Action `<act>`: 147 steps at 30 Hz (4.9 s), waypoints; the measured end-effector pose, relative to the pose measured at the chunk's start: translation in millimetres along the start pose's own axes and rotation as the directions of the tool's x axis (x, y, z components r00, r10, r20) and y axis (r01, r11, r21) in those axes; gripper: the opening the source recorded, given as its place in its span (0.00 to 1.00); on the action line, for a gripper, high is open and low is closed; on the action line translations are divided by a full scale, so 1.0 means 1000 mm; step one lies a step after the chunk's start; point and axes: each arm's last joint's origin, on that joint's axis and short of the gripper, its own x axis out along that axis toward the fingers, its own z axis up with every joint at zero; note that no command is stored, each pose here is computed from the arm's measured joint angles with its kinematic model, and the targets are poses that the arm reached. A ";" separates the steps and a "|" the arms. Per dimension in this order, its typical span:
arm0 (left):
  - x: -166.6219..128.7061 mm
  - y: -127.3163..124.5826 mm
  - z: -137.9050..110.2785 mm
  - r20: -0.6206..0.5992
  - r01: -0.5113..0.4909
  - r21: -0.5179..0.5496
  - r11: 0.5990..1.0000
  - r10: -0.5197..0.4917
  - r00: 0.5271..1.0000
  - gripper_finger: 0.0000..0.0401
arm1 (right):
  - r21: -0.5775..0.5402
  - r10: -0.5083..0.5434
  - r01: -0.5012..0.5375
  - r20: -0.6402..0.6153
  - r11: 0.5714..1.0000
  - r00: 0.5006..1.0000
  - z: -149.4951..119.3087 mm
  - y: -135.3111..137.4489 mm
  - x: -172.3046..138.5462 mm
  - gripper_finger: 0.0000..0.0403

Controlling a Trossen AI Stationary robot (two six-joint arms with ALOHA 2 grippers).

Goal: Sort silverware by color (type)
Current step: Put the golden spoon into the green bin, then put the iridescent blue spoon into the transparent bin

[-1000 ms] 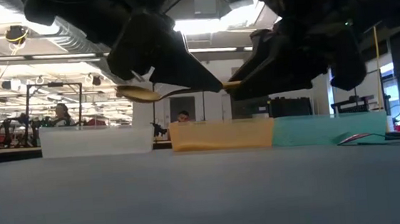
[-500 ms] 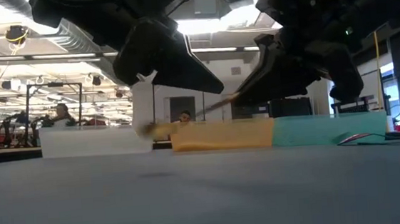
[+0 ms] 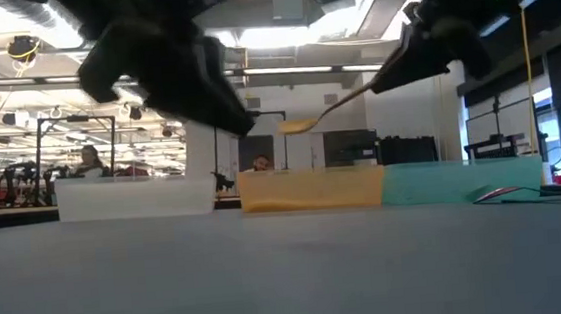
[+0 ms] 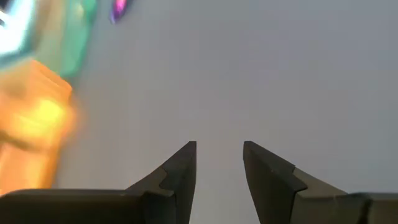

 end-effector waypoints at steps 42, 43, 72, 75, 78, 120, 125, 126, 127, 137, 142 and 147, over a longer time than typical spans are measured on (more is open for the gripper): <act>0.008 0.001 -0.017 -0.030 -0.006 -0.041 0.999 0.005 1.000 0.32 | 0.574 -0.216 0.359 -0.304 0.736 0.928 -0.154 -0.161 0.008 0.32; 0.008 0.001 -0.017 -0.030 -0.006 -0.041 0.999 0.005 1.000 0.32 | 0.572 -0.212 0.359 -0.308 0.737 0.928 -0.151 -0.163 0.007 0.35; 0.008 0.000 -0.017 -0.030 0.012 -0.100 0.995 -0.016 0.999 0.32 | 0.716 0.316 0.025 -0.338 0.697 0.886 -0.118 -0.099 -0.015 0.43; 0.008 0.000 -0.017 -0.030 0.012 -0.099 0.995 -0.015 0.999 0.32 | 0.755 0.318 0.103 -0.390 0.648 0.864 -0.122 -0.097 -0.014 0.43; 0.008 0.000 -0.017 -0.030 0.012 -0.099 0.995 -0.016 0.999 0.32 | 0.750 0.322 0.186 -0.476 0.635 0.819 -0.128 -0.093 -0.011 0.43; 0.013 0.011 -0.011 0.029 0.026 -0.185 0.982 -0.021 0.999 0.40 | 0.562 0.294 0.200 -0.665 0.803 0.687 -0.117 -0.082 0.021 0.01; 0.013 0.012 -0.011 0.027 -0.006 -0.168 0.986 0.011 1.000 0.43 | 0.554 0.297 0.053 -0.522 0.831 0.799 -0.084 -0.077 0.022 0.01; 0.014 0.012 -0.011 0.027 -0.019 -0.164 0.986 0.024 0.999 0.43 | 0.550 0.298 0.020 -0.482 0.835 0.824 -0.077 -0.076 0.023 0.01; 0.015 0.011 -0.011 0.028 -0.030 -0.163 0.986 0.035 0.999 0.43 | 0.545 0.298 -0.012 -0.440 0.838 0.847 -0.070 -0.074 0.023 0.00; 0.013 0.028 -0.013 0.039 -0.115 -0.044 0.992 0.117 0.992 0.42 | 0.472 0.324 -0.297 0.025 0.830 0.946 -0.023 -0.068 0.034 0.00; -0.032 0.065 0.013 0.208 -0.157 -0.196 0.968 0.197 0.958 0.42 | 0.413 0.285 -0.359 0.230 0.837 0.930 -0.003 -0.073 0.033 0.00; -0.039 0.075 0.013 0.377 -0.134 -0.240 0.962 0.219 0.900 0.42 | 0.356 0.267 -0.411 0.390 0.839 0.881 0.010 -0.073 0.040 0.00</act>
